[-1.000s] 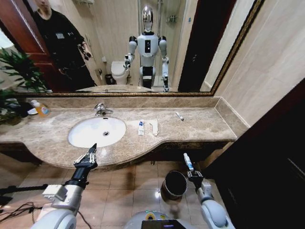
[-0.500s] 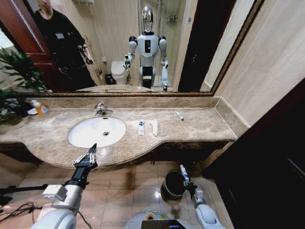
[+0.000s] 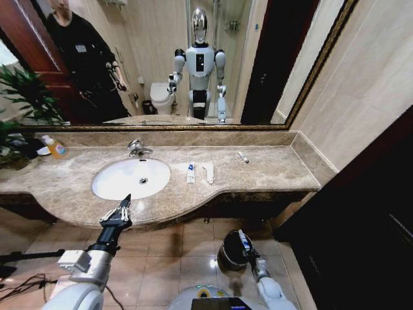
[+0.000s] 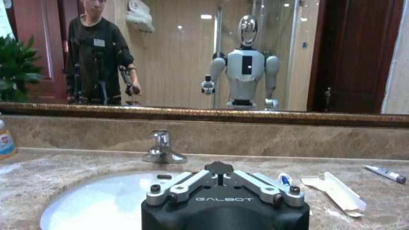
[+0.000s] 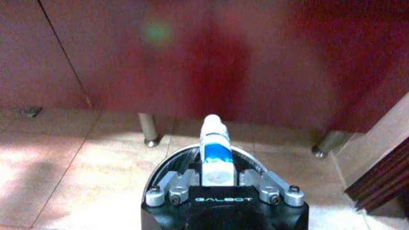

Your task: Pick up the trash from the sink and place it in the trash bin.

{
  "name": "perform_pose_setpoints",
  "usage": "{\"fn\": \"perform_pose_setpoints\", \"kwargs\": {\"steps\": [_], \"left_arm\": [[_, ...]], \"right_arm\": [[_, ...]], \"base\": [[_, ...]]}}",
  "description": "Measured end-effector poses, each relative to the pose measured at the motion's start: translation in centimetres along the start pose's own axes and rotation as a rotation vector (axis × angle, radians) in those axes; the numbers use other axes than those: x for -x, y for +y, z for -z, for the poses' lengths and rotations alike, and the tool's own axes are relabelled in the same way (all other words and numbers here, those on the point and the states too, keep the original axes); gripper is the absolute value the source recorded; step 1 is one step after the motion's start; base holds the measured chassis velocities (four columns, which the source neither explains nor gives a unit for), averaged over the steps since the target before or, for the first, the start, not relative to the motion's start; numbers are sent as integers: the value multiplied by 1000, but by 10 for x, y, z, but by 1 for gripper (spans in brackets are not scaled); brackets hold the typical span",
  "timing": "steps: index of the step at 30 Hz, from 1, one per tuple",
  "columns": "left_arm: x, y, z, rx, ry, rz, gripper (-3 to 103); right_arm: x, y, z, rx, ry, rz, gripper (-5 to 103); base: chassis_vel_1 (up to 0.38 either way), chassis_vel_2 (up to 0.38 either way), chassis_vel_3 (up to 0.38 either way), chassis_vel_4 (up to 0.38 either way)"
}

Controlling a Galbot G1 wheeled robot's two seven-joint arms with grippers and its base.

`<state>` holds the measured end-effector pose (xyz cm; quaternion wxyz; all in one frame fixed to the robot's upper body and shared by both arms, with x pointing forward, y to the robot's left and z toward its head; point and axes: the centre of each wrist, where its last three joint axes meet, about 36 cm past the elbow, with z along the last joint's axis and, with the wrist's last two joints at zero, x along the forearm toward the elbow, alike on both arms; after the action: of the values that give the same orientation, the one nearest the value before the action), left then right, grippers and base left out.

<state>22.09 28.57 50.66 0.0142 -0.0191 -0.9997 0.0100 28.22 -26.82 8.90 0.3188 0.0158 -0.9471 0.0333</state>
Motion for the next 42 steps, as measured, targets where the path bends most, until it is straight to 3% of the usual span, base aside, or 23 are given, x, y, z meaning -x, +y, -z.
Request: {"fn": "perform_pose_setpoints", "kwargs": {"steps": [10,17,18,20,22,29,42], "left_arm": [[0,0,0,0,0,0,0],[0,0,0,0,0,0,0],[0,0,0,0,0,0,0],[0,0,0,0,0,0,0],[0,0,0,0,0,0,0],[0,0,0,0,0,0,0],[0,0,0,0,0,0,0]], "right_arm": [[21,11,-1,-2,21,-11,25],[21,8,-5,-6,28,-16,57],[21,8,-5,-6,28,-16,57],[21,5,-6,-9,26,-20,68],[21,3,-6,-10,25,-23,68],[20,-3,-3,-1,18,-34,99],[15,-9,-7,1,21,-42,100]], "base": [[0,0,0,0],[0,0,0,0],[0,0,0,0],[0,0,0,0],[0,0,0,0],[0,0,0,0],[0,0,0,0]]}}
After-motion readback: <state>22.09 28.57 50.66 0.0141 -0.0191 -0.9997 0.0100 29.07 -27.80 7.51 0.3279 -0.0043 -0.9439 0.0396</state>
